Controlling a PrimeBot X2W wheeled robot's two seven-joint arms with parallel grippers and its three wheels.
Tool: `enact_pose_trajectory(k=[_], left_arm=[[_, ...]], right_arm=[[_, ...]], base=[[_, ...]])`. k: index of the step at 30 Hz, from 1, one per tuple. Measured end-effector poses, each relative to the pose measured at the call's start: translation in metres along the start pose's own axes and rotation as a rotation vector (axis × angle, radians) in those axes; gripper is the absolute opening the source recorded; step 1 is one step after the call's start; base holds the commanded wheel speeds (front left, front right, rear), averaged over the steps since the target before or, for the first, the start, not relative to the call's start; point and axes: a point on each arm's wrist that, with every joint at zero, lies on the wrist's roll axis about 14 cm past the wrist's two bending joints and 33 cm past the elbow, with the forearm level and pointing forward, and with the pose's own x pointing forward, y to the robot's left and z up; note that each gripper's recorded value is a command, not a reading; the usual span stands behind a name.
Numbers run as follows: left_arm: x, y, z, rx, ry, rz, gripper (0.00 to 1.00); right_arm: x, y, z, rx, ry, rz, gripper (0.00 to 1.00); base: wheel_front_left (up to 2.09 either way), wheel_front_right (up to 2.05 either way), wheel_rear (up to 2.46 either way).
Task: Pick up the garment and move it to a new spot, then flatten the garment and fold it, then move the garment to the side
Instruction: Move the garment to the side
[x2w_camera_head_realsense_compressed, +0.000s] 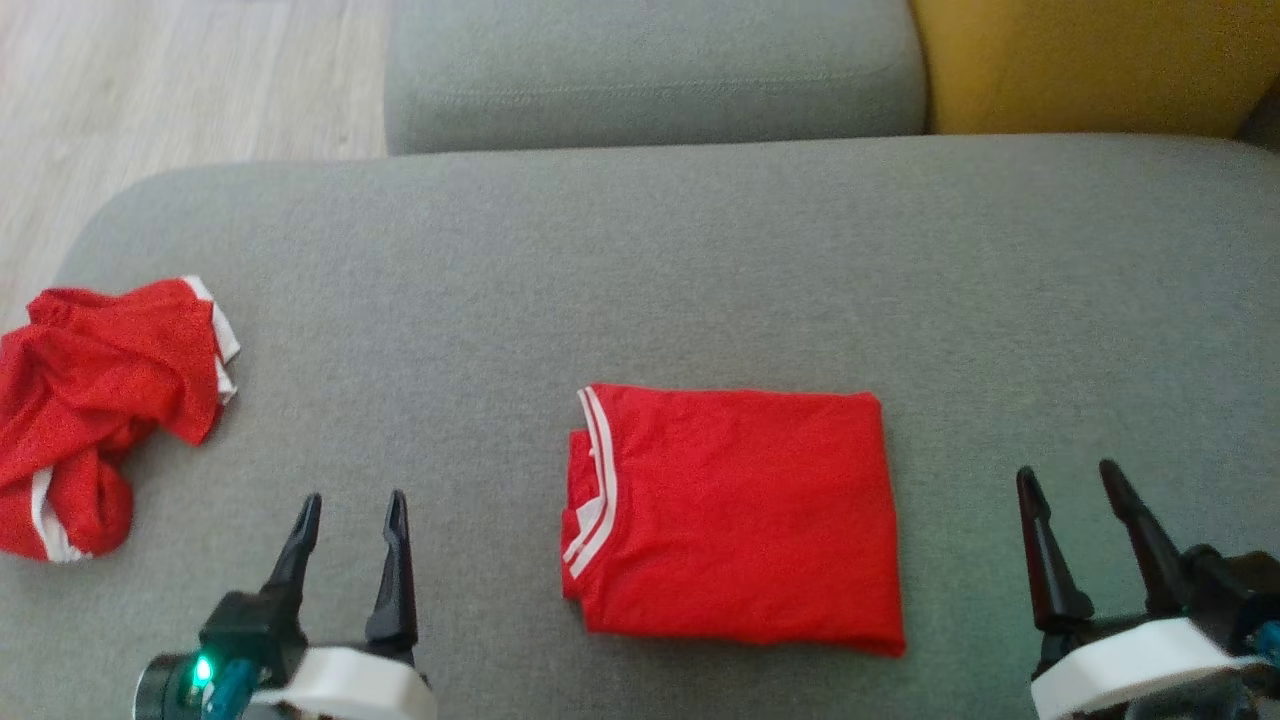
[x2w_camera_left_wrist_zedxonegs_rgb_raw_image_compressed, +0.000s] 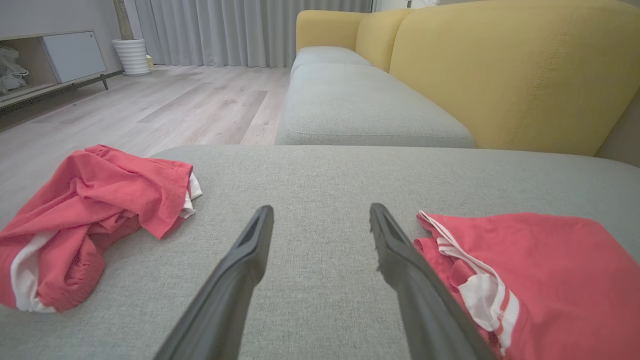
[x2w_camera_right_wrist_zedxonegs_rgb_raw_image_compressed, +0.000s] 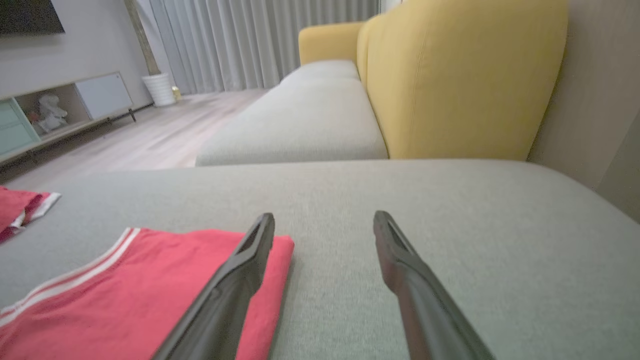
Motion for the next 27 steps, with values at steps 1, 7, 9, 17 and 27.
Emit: enact_pose_trajectory(k=[1,7,9,17,27], left_arm=[[0.002,0.001,0.002,-0.001,-0.006,0.004,1.0],[0.018,0.004,0.013,-0.015,-0.054,0.027,1.0],[0.023,0.004,0.017,-0.022,-0.07,0.032,1.0],[0.033,0.016,0.018,-0.022,-0.084,0.078,1.0],[0.042,0.006,0.01,-0.021,-0.062,0.044,1.0]], right_arm=[[0.002,0.0,-0.008,0.003,0.026,0.001,1.0],[0.023,0.008,-0.064,0.035,0.217,0.036,1.0],[0.033,0.014,-0.08,0.049,0.274,0.053,1.0],[0.045,0.04,-0.134,0.086,0.478,0.126,1.0],[0.057,0.052,-0.135,0.127,0.505,0.155,0.0]], base=[[0.0,0.0,0.0],[0.0,0.0,0.0],[0.0,0.0,0.0],[0.0,0.0,0.0],[0.0,0.0,0.0]])
